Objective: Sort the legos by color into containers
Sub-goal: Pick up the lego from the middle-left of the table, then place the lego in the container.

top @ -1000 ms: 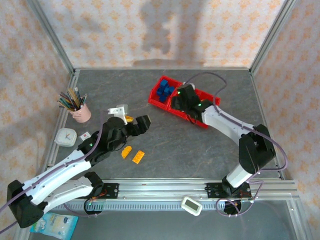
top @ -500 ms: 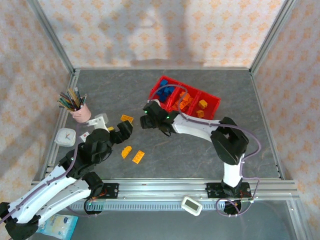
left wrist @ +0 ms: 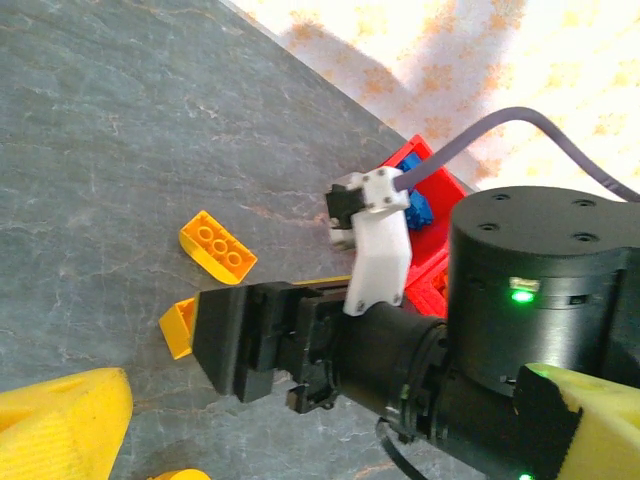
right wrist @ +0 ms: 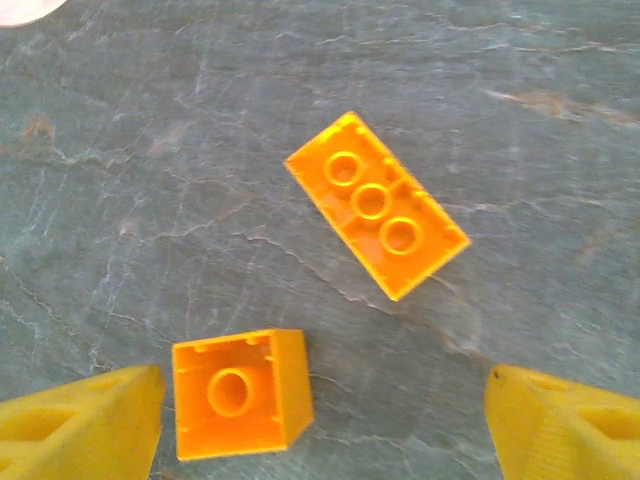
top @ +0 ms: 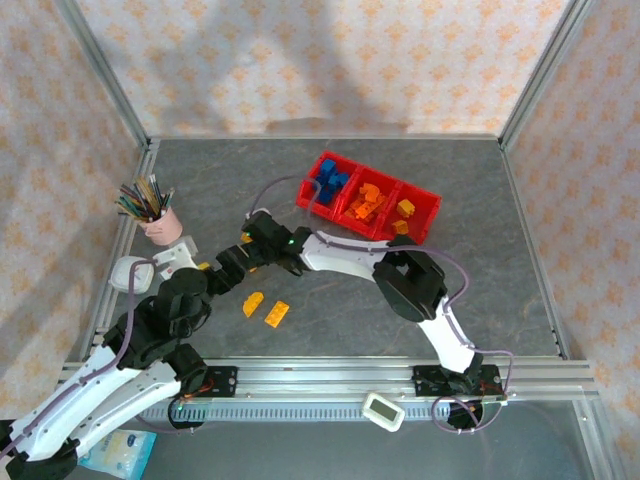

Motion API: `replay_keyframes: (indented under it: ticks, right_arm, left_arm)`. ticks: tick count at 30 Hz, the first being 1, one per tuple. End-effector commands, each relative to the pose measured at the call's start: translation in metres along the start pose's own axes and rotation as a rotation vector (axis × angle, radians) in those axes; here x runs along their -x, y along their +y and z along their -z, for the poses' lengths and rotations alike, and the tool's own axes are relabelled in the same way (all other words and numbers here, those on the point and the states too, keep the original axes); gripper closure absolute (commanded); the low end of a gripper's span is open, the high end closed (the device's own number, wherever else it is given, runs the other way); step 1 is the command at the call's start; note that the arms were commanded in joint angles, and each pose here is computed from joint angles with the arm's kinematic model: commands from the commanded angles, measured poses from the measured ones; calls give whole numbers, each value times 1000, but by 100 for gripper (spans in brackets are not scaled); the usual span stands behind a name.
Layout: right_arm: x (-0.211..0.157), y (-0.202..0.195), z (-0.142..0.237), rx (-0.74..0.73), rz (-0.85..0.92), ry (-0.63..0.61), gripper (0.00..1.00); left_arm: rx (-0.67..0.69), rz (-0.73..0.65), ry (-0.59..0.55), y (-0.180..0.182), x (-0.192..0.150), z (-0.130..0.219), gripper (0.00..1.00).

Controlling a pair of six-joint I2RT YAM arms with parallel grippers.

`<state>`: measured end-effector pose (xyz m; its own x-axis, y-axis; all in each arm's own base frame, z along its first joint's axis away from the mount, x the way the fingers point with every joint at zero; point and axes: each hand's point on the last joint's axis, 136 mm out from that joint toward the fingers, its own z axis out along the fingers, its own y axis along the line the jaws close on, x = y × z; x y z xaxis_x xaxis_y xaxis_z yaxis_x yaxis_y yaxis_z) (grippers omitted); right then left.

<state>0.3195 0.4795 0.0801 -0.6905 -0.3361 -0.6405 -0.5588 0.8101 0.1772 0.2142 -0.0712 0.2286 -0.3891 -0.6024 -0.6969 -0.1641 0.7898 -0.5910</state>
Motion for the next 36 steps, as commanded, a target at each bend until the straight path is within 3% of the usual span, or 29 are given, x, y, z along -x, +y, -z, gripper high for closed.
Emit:
replay_keyframes:
  ticks: [1, 6, 18, 21, 27, 36]
  right_arm:
    - [-3, 16, -11, 24, 71, 18, 19]
    - [-8, 16, -30, 9, 86, 43, 26]
    - [1, 13, -27, -27, 106, 29, 64]
    - [8, 10, -11, -36, 97, 13, 71]
    - [26, -9, 37, -52, 6, -43, 72]
    - [31, -116, 125, -167, -275, -159, 73]
  left_arm:
    - [49, 5, -32, 13, 5, 5, 1]
    - [58, 9, -43, 17, 6, 6, 1]
    - [43, -1, -38, 13, 4, 3, 1]
    - [29, -4, -32, 9, 3, 1, 1]
    - [-3, -24, -24, -4, 5, -1, 1]
    - [-104, -109, 34, -45, -3, -20, 1]
